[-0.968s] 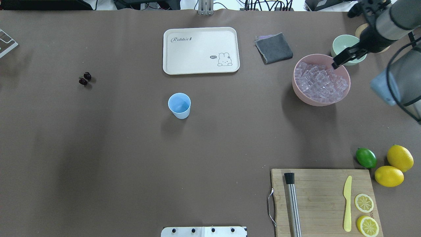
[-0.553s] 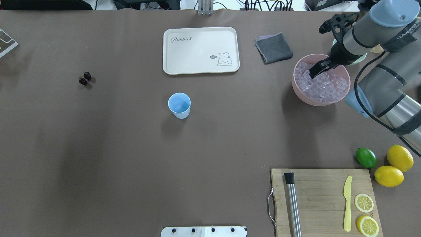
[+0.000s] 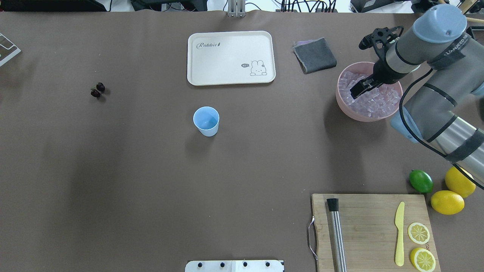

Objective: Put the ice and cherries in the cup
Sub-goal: 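Reach the right gripper down into the pink bowl of ice cubes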

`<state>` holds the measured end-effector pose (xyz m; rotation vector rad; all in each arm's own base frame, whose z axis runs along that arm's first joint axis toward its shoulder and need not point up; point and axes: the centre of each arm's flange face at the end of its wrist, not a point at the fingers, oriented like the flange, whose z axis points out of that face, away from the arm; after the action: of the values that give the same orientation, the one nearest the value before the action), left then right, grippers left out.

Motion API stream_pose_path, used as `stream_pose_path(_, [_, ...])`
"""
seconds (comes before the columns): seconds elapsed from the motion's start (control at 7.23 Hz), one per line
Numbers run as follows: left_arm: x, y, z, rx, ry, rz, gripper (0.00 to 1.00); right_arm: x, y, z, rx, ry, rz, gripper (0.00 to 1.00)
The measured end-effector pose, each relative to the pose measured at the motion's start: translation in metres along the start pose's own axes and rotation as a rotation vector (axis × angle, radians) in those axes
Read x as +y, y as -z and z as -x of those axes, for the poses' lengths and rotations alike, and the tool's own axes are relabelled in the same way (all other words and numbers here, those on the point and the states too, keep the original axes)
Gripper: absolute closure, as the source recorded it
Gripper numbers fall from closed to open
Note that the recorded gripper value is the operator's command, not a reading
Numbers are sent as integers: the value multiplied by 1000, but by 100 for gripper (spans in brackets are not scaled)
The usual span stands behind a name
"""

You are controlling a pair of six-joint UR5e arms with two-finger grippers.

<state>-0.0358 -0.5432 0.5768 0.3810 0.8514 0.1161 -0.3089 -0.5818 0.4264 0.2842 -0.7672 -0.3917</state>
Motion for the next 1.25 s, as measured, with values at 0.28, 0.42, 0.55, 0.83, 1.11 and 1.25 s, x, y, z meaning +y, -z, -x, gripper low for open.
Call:
stream_pose_path(0.28, [-6,-2,2,0,1,0,3,-3,-7,2,0,0,12,10])
stream_pose_path(0.42, [-9,-2,1,0,0,-2,3,-3,-10,3,-1,1,15,10])
stream_pose_path(0.55, [-10,-2,1,0,0,-2,3,-3,-11,4,-1,2,18,10])
stream_pose_path(0.83, [-11,-2,1,0,1,-2,3,-2,-15,9,-3,7,23,10])
stream_pose_path(1.11, [-11,-2,1,0,0,-3,3,-2,-18,13,-3,12,26,17])
stream_pose_path(1.25, [-11,-2,1,0,1,-2,3,-1,-19,14,-3,13,26,26])
